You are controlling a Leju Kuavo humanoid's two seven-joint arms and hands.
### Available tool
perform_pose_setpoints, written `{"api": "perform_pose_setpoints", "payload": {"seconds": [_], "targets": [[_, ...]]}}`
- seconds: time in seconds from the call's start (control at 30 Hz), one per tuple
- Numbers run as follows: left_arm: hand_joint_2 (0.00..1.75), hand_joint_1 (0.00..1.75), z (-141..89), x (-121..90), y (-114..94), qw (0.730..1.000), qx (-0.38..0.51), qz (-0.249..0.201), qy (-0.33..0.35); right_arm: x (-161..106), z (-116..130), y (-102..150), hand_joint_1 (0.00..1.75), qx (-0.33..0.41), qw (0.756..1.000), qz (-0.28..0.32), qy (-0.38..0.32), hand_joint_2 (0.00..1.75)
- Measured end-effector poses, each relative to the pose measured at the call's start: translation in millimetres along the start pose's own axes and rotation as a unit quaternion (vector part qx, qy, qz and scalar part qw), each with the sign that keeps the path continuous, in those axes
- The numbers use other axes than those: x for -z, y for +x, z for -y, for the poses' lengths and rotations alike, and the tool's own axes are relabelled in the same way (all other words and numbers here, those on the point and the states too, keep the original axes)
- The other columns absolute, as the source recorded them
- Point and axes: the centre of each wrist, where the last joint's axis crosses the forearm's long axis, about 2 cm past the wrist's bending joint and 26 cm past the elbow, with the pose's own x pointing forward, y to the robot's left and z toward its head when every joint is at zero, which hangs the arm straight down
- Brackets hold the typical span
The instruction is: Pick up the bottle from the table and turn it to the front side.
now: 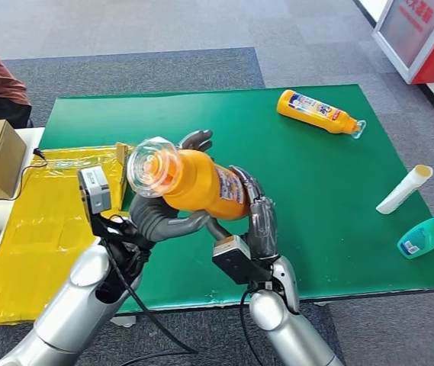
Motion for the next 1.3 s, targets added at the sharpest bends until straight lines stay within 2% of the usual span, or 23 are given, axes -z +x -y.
{"api": "perform_pose_setpoints", "payload": {"seconds": [0.37, 0.5, 0.67, 0.8, 0.93, 1.07, 1.17, 1.23, 1.3], "targets": [[1.75, 1.75, -4, -1, 1, 0.999, 0.031, -0.001, 0.014, -2, -1, 0, 1.75, -0.003, 1.000, -0.007, -0.002, 1.75], [1.75, 1.75, -7, -3, 1, 0.998, 0.054, -0.002, 0.024, -4, -1, 0, 0.00, -0.004, 1.000, -0.012, 0.000, 1.75], [1.75, 1.75, -11, -13, 1, 0.990, 0.113, 0.020, 0.078, -6, -1, -1, 0.00, 0.014, 0.999, -0.037, 0.004, 1.75], [1.75, 1.75, -15, -28, 7, 0.959, 0.225, 0.071, 0.160, -10, 5, -4, 0.00, 0.053, 0.996, -0.070, -0.005, 1.75], [1.75, 1.75, -16, -46, 15, 0.896, 0.362, 0.115, 0.229, -17, 14, -9, 0.00, 0.072, 0.993, -0.093, -0.023, 1.75], [1.75, 1.75, -15, -57, 21, 0.856, 0.428, 0.132, 0.258, -20, 22, -12, 0.00, 0.074, 0.991, -0.102, -0.038, 1.75], [1.75, 1.75, -14, -64, 25, 0.797, 0.520, 0.138, 0.275, -22, 28, -13, 0.00, 0.075, 0.990, -0.107, -0.051, 1.75], [1.75, 1.75, -13, -69, 27, 0.758, 0.575, 0.126, 0.281, -23, 34, -14, 0.00, 0.074, 0.989, -0.110, -0.060, 1.75], [1.75, 1.75, -15, -70, 28, 0.712, 0.641, 0.080, 0.275, -22, 39, -15, 0.00, 0.074, 0.989, -0.111, -0.066, 1.75]]}}
